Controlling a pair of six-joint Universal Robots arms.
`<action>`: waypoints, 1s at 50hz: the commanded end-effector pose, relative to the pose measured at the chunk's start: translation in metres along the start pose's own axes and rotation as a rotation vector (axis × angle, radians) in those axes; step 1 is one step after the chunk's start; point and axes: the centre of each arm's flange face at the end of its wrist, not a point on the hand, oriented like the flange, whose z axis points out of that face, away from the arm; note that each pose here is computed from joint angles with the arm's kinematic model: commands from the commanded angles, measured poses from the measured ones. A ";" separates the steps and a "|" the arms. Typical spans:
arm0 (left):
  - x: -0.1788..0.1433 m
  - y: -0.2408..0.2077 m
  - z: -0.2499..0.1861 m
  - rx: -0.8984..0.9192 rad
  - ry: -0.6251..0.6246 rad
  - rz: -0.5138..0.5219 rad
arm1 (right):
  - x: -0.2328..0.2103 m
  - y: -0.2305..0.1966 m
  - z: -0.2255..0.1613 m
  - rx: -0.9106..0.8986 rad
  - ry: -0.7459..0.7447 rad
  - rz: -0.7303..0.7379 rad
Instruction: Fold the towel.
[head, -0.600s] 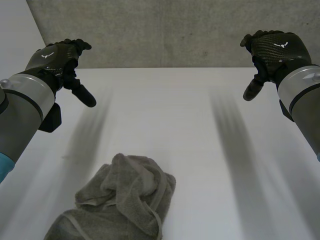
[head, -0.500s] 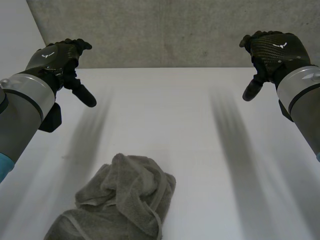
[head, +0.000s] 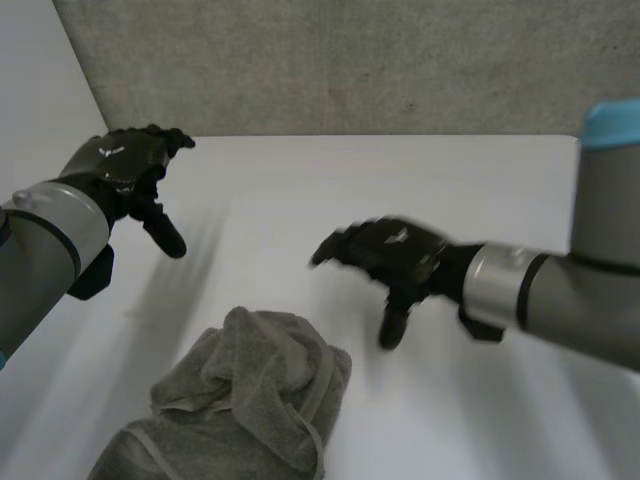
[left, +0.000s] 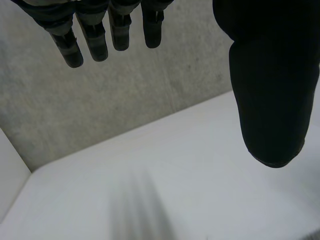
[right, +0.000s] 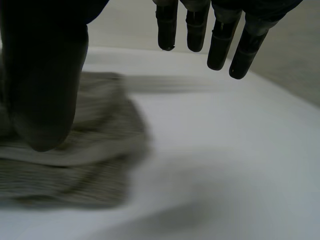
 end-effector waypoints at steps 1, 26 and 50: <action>-0.003 0.023 0.000 -0.073 0.029 -0.008 | -0.047 0.029 0.023 0.005 -0.224 -0.007; -0.013 0.069 -0.028 -0.204 0.209 -0.086 | 0.019 0.024 0.037 0.113 0.426 -0.050; -0.013 0.124 -0.011 -0.320 0.183 -0.102 | 0.048 0.051 -0.001 0.049 0.481 0.010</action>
